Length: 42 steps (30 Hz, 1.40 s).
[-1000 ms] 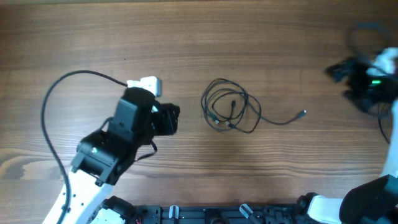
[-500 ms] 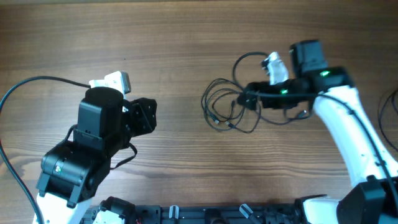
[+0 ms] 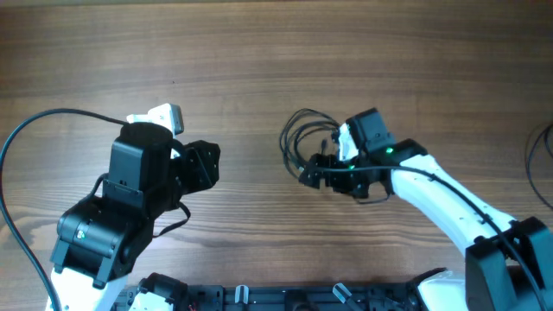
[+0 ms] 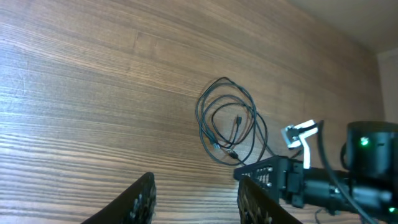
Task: Untangle cables
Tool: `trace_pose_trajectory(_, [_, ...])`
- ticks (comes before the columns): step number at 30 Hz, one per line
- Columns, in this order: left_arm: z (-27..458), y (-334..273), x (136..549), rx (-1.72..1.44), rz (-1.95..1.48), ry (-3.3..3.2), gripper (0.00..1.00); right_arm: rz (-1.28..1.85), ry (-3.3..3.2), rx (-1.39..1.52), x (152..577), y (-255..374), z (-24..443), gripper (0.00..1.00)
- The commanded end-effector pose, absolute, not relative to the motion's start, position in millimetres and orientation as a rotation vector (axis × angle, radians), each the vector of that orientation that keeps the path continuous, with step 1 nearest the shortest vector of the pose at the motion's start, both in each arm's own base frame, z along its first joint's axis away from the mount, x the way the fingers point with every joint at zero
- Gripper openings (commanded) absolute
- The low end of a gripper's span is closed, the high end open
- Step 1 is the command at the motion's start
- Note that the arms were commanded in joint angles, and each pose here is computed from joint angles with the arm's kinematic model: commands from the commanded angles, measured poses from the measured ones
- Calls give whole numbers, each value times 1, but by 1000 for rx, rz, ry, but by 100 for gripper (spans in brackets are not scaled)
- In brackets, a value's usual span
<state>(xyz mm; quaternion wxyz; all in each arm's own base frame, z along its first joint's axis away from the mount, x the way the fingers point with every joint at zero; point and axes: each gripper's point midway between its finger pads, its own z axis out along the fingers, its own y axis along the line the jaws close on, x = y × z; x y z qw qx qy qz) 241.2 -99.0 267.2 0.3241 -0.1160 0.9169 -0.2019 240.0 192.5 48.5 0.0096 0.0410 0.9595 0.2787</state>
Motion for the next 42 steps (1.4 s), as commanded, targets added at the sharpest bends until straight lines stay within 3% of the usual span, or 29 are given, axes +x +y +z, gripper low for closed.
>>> trace_pose_trajectory(1, [269, -100, 240, -313, -550, 2408, 45, 707, 3025, 433, 239, 179, 30, 99])
trace_pose_trajectory(6, [268, -100, 239, -314, -546, 2415, 45, 686, 2957, 446, 252, 179, 27, 94])
trace_pose_trajectory(12, [267, -100, 238, -315, -545, 2418, 45, 749, 2870, 449, 275, 189, 18, 81])
trace_pose_trajectory(18, [267, -100, 238, -315, -543, 2421, 45, 759, 2873, 451, 284, 195, -7, 80])
trace_pose_trajectory(24, [267, -100, 238, -316, -543, 2422, 45, 804, 2893, 444, 285, 202, -22, 42])
trace_pose_trajectory(26, [267, -100, 238, -316, -543, 2422, 45, 809, 2891, 431, 286, 203, -21, 15])
trace_pose_trajectory(28, [267, -100, 238, -316, -543, 2422, 45, 831, 2896, 425, 284, 206, -19, 4])
trace_pose_trajectory(36, [262, -98, 233, -319, -531, 2447, 45, 875, 2867, 215, 288, 214, 19, 4])
trace_pose_trajectory(42, [263, -98, 234, -319, -533, 2443, 46, 769, 2697, -83, 322, 215, 124, 8])
